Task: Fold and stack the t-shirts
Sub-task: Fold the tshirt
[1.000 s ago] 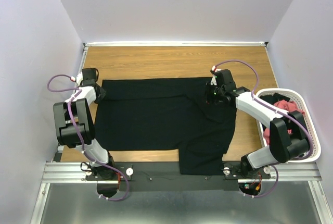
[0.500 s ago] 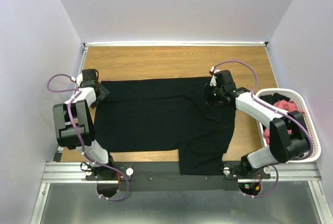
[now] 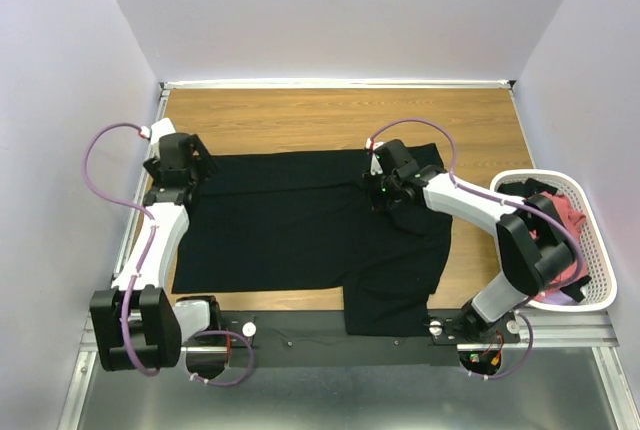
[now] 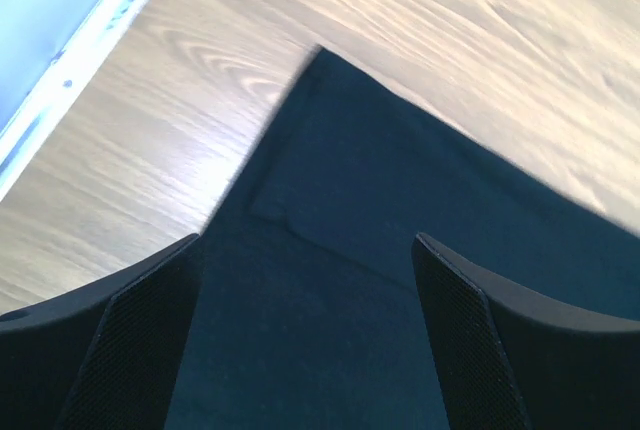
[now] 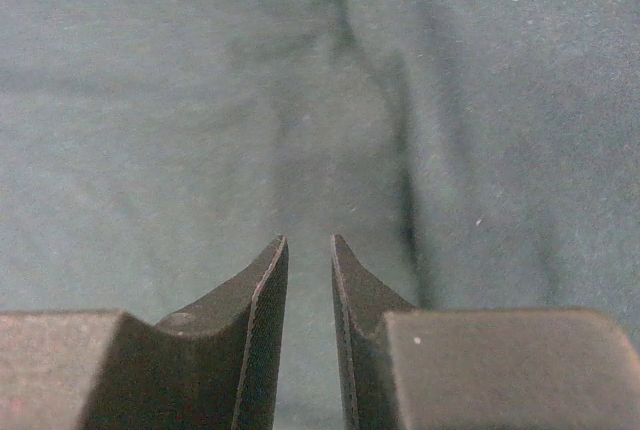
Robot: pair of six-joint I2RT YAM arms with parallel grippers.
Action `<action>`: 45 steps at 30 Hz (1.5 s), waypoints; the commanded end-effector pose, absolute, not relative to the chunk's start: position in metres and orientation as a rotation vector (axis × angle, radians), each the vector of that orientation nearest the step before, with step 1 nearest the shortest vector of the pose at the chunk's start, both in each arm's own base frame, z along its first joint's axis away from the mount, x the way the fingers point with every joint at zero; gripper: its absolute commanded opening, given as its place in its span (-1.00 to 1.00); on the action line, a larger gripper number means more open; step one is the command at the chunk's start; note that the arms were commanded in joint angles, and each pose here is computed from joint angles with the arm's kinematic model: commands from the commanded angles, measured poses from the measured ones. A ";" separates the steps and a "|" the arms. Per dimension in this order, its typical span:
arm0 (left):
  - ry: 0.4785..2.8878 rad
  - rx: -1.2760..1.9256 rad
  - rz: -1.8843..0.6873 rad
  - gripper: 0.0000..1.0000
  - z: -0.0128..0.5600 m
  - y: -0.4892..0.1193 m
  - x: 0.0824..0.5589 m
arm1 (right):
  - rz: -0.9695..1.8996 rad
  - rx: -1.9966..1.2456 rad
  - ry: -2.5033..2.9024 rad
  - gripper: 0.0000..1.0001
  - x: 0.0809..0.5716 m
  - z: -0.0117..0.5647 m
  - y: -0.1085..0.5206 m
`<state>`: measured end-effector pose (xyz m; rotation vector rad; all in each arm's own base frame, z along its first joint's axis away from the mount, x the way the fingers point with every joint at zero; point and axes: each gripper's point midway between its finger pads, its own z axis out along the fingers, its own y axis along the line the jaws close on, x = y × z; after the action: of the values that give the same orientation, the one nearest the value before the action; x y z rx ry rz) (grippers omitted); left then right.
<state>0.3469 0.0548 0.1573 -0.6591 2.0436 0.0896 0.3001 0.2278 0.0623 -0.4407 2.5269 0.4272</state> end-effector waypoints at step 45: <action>2.096 -0.488 0.132 0.83 0.149 0.024 0.349 | -0.010 -0.448 2.479 -0.26 0.366 0.083 0.174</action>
<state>0.3433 0.0255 0.1415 -0.4966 2.1178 0.1456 0.3714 0.1569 0.0529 -0.4311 2.5269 -0.1482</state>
